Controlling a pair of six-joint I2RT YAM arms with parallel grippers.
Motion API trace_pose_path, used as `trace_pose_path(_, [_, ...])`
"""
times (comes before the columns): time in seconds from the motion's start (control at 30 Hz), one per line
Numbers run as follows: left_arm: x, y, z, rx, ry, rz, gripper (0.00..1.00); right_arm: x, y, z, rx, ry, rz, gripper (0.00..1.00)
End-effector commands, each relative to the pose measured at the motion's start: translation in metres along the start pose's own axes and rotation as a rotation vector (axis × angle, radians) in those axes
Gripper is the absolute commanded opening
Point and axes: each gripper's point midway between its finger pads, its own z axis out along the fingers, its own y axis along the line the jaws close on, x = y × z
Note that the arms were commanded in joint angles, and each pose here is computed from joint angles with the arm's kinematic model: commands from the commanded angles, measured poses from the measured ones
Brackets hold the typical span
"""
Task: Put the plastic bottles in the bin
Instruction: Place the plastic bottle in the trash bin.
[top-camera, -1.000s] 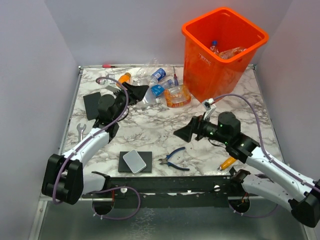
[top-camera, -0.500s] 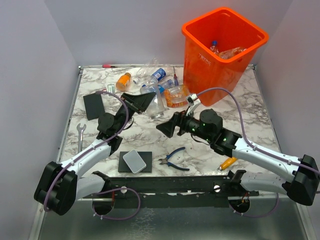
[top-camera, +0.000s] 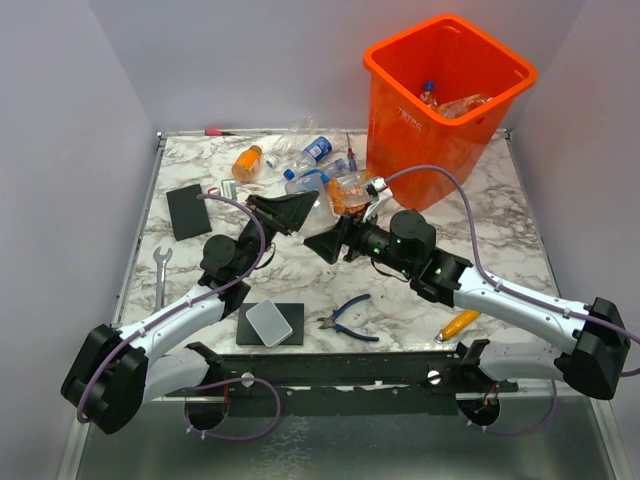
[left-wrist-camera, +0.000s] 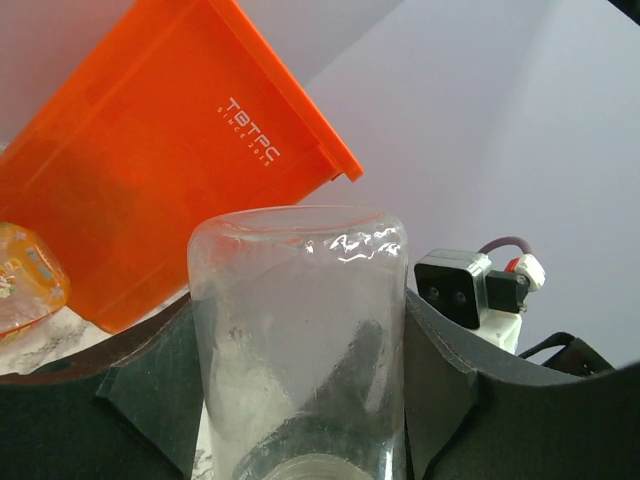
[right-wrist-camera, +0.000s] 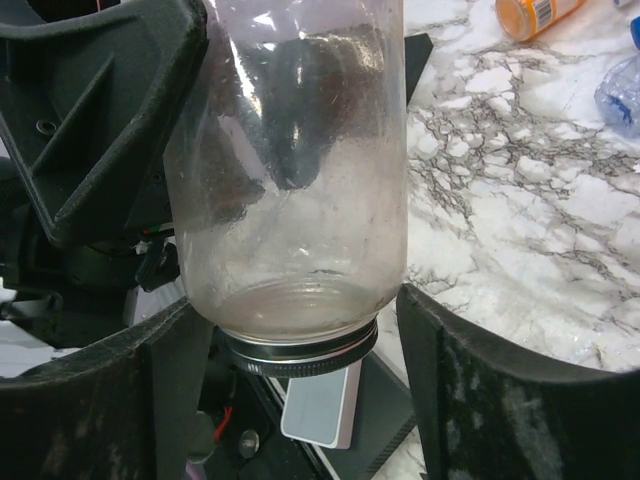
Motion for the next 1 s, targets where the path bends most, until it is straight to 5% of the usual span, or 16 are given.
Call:
trace_pose_path(0.0, [-0.010, -0.013, -0.005, 0.034, -0.051, 0.008, 0.24, -0.012, 0.003, 0.002, -0.004, -0.053, -0.004, 0.66])
trace_pose_path(0.2, [-0.005, -0.017, -0.001, 0.048, -0.027, -0.015, 0.24, -0.007, 0.003, -0.001, -0.018, -0.036, -0.019, 0.56])
trace_pose_path(0.3, [-0.001, -0.019, -0.001, 0.054, -0.014, -0.025, 0.24, -0.003, 0.006, 0.001, -0.033, -0.004, -0.034, 0.71])
trace_pose_path(0.37, [0.001, -0.021, -0.001, 0.060, -0.005, -0.029, 0.24, -0.004, 0.005, 0.000, -0.023, 0.000, -0.038, 0.72])
trace_pose_path(0.67, [0.009, -0.026, -0.003, 0.071, 0.023, -0.031, 0.27, -0.008, 0.004, -0.004, -0.013, -0.019, -0.044, 0.22])
trace_pose_path(0.77, [0.012, -0.025, -0.004, 0.066, 0.041, -0.036, 0.54, -0.009, 0.003, -0.005, -0.005, -0.022, -0.047, 0.01])
trace_pose_path(0.9, [0.013, -0.024, -0.007, 0.059, 0.045, -0.023, 0.96, -0.012, 0.003, -0.009, 0.002, -0.026, -0.055, 0.00])
trace_pose_path(0.97, [0.008, -0.025, -0.011, 0.059, 0.027, 0.002, 0.99, -0.018, 0.000, -0.013, 0.029, -0.042, -0.065, 0.00])
